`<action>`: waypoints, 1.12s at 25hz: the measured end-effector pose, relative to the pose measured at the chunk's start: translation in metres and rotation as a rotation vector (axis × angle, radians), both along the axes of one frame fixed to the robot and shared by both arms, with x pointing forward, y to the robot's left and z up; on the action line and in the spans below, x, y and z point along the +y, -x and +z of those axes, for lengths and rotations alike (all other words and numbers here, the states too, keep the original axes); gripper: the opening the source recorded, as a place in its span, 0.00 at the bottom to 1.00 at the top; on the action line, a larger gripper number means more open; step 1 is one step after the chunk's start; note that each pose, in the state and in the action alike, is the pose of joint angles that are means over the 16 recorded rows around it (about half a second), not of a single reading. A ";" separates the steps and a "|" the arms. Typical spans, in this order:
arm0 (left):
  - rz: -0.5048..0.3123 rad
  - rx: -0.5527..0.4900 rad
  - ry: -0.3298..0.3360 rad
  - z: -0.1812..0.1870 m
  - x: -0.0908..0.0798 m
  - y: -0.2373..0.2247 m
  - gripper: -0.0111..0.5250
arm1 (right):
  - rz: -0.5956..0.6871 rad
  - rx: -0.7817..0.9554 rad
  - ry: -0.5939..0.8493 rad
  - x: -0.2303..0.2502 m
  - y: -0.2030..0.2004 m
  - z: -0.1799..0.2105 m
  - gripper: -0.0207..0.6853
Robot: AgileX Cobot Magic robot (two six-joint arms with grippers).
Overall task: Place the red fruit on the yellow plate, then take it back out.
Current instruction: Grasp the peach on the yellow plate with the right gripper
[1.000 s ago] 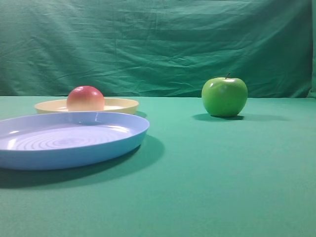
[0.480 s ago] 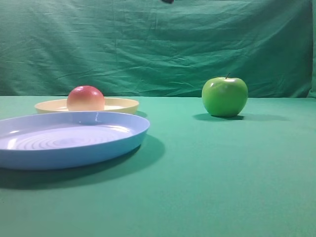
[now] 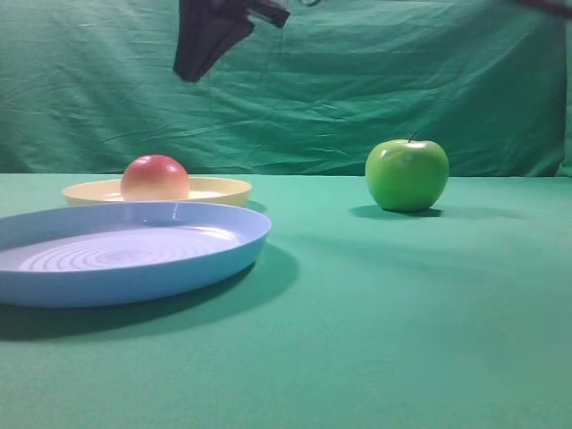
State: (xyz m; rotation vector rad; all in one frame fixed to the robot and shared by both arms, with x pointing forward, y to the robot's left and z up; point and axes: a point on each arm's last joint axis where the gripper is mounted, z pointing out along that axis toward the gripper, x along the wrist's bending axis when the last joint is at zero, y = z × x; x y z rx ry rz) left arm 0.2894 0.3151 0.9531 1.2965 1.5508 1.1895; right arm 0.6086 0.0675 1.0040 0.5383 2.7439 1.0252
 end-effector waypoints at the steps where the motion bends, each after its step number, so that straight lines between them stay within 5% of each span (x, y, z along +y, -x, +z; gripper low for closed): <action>1: 0.000 0.000 0.000 0.000 0.000 0.000 0.02 | -0.002 -0.005 -0.007 0.002 -0.001 -0.004 0.45; 8: 0.000 0.000 0.000 0.000 0.000 0.000 0.02 | -0.028 -0.029 -0.045 0.010 -0.010 -0.026 0.82; 12: 0.000 0.000 0.000 0.000 0.000 0.000 0.02 | -0.043 -0.030 -0.050 0.013 -0.014 -0.040 0.93; 20: 0.000 0.000 0.000 0.000 0.000 0.000 0.02 | -0.060 -0.022 -0.047 0.016 -0.019 -0.063 0.85; 28: 0.000 0.000 0.000 0.000 0.000 0.000 0.02 | -0.049 -0.019 -0.030 0.017 -0.020 -0.070 0.56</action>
